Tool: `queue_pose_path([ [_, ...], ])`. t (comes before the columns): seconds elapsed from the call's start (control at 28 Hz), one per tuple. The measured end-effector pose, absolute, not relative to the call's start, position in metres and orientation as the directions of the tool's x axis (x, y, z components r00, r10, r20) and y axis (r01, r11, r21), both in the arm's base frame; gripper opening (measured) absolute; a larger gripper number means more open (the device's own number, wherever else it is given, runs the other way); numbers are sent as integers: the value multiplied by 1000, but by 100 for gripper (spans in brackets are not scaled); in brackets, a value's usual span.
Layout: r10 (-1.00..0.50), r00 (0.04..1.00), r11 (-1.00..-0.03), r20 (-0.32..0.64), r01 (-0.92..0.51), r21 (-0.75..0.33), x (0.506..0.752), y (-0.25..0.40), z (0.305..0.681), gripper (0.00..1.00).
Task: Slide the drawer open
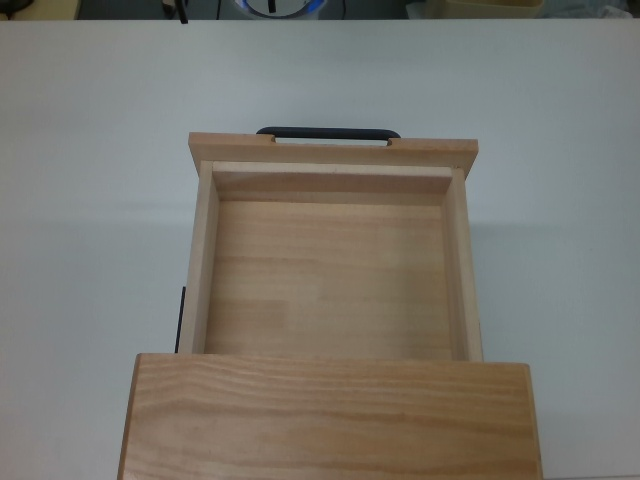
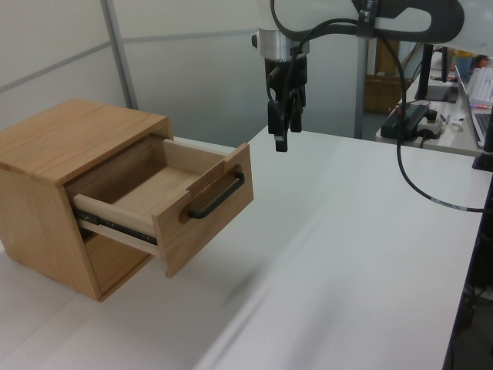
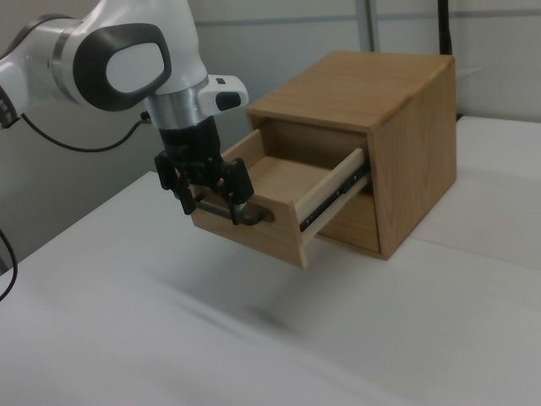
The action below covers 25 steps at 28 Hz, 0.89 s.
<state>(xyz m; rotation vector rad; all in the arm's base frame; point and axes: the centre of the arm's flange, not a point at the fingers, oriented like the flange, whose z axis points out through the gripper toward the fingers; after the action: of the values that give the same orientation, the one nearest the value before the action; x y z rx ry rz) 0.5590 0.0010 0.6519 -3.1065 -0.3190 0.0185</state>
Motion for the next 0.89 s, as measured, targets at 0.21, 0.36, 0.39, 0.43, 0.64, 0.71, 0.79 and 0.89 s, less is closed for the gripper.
queue_pose_path([
  [0.21, 205, 979, -979, -10, 205, -20, 559, 2, 652, 100],
  [0.36, 183, 983, -983, -10, 183, -20, 559, 3, 652, 100],
  [0.39, 171, 985, -985, -11, 171, -20, 559, 3, 652, 100],
  [0.43, 155, 988, -988, -11, 155, -19, 559, 3, 652, 100],
  [0.64, 131, 991, -991, -12, 130, -15, 559, 3, 652, 100],
  [0.71, 129, 992, -992, -12, 129, -15, 559, 3, 652, 100],
  [0.79, 129, 992, -991, -12, 129, -15, 559, 3, 652, 100],
  [0.89, 131, 991, -991, -13, 131, -16, 559, 4, 651, 100],
])
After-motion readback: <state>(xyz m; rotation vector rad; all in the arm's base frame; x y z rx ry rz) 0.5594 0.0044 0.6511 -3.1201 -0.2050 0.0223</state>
